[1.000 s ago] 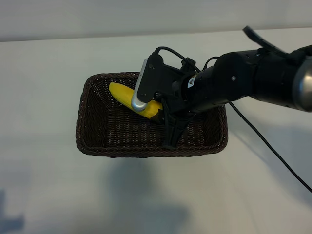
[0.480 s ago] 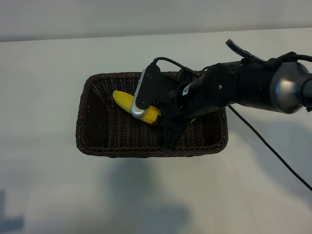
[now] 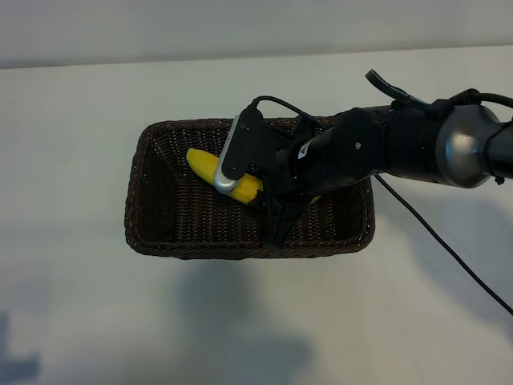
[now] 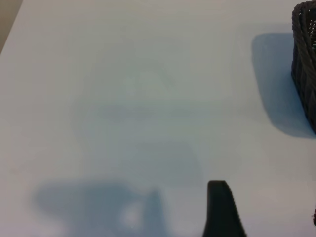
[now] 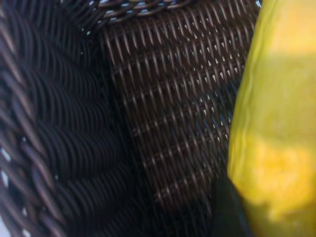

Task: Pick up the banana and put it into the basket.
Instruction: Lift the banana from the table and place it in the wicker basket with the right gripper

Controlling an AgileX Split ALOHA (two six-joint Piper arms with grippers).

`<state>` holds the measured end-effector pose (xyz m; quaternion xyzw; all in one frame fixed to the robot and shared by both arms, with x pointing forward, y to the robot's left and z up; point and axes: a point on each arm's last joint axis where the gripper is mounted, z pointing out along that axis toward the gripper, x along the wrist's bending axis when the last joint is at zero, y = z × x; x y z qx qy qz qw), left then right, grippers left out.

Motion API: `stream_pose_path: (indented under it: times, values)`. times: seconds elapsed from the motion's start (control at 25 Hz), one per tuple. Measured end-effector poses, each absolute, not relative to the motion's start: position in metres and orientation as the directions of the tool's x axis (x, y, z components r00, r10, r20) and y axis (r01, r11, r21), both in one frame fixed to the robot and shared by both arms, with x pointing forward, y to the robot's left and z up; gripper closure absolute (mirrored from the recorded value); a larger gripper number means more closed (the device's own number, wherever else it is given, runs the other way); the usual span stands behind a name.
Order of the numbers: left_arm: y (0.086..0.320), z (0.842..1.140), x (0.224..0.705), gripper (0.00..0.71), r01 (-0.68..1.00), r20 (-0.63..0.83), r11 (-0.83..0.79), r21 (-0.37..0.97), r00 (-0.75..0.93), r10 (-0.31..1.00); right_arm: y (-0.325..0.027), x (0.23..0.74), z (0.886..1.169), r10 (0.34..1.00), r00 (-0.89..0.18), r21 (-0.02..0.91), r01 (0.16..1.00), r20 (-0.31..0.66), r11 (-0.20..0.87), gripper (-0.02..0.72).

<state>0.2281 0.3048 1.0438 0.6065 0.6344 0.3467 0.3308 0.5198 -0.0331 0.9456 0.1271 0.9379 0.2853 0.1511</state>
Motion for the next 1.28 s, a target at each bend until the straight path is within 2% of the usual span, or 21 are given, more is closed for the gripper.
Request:
stream_pose_path:
  times: [0.12,0.44,0.8,1.12,1.28]
  values:
    - [0.305,1.044,0.228,0.231,0.54,0.001,0.024,0.841,-0.045,0.999,-0.033,0.52,0.946,0.327,-0.922,0.575,0.155,-0.208,0.803,0.274]
    - [0.305,1.044,0.228,0.231,0.54,0.0,0.025,0.841,-0.046,0.999,-0.033,0.52,0.946,0.329,-0.921,0.576,0.156,-0.209,0.802,0.219]
    - [0.305,1.044,0.228,0.231,0.54,0.0,0.025,0.841,-0.046,0.999,-0.033,0.52,0.948,0.331,-0.92,0.581,0.154,-0.212,0.799,0.215]
    - [0.305,1.044,0.228,0.231,0.54,0.0,0.025,0.841,-0.046,0.999,-0.037,0.515,0.985,0.345,-0.903,0.639,0.11,-0.255,0.761,0.215]
    - [0.305,1.044,0.228,0.231,0.54,0.0,0.025,0.841,-0.046,0.999,-0.039,0.513,0.994,0.341,-0.9,0.648,0.092,-0.27,0.756,0.215]
